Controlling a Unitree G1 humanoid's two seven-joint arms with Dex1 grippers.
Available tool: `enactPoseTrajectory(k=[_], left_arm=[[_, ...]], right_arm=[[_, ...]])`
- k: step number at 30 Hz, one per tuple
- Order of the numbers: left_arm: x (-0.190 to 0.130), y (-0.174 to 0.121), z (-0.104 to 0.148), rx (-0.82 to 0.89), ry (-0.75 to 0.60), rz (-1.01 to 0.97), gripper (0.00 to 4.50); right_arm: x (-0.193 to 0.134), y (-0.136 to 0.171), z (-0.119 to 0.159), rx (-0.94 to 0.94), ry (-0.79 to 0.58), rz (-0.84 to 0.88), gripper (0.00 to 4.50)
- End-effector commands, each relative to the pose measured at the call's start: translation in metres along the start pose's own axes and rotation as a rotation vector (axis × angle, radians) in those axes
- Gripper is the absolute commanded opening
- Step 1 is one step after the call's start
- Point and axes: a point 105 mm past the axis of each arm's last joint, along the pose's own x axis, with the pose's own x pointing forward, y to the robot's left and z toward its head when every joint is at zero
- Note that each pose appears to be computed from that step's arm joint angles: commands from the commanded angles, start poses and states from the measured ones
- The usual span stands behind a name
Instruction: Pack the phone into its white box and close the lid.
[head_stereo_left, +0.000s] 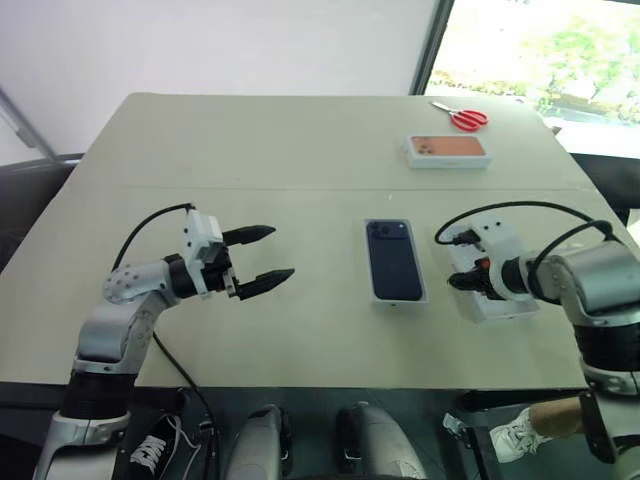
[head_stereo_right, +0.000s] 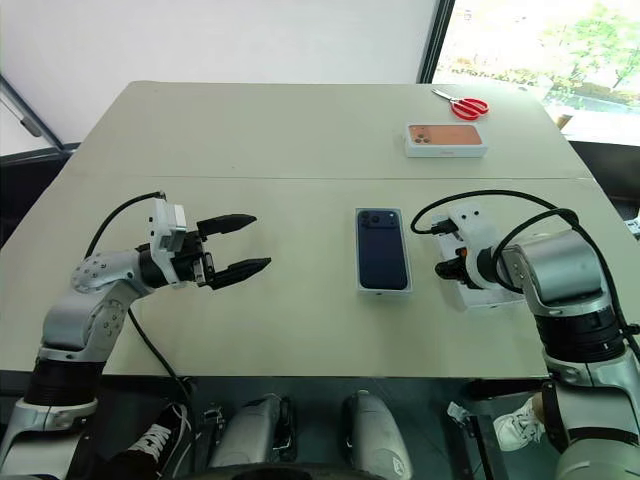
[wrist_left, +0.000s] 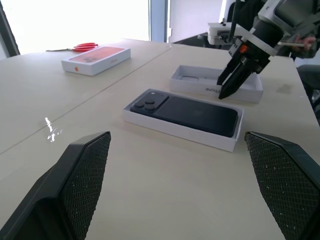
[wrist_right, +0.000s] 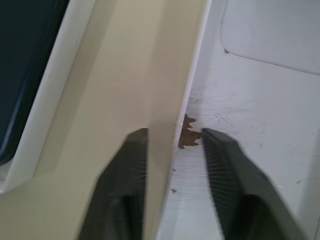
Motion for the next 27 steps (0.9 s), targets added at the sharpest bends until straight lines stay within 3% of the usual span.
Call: enactPoseTrajectory(k=[1,14,18,24,27], left_arm=[[0.001,0.001,0.01,0.031,-0.022,0.0,4.5],[0.006,0.0,0.009,0.018,-0.025,0.015,4.5],[0.005,0.001,0.009,0.016,-0.027,0.031,4.5],[0.005,0.0,0.008,0.006,-0.025,0.039,4.5],[0.004,0.002,0.008,0.003,-0.021,0.047,4.5]], right_arm=[[-0.008,0.001,0.008,-0.002,-0.047,-0.005,1.77],[0.004,0.003,0.009,-0.008,-0.009,-0.011,1.77],[0.006,0.001,0.009,0.011,-0.008,-0.018,0.09],[0.007,-0.003,0.016,0.026,-0.033,-0.044,0.04],[0.001,-0.011,0.045,0.06,-0.157,-0.093,0.04]])
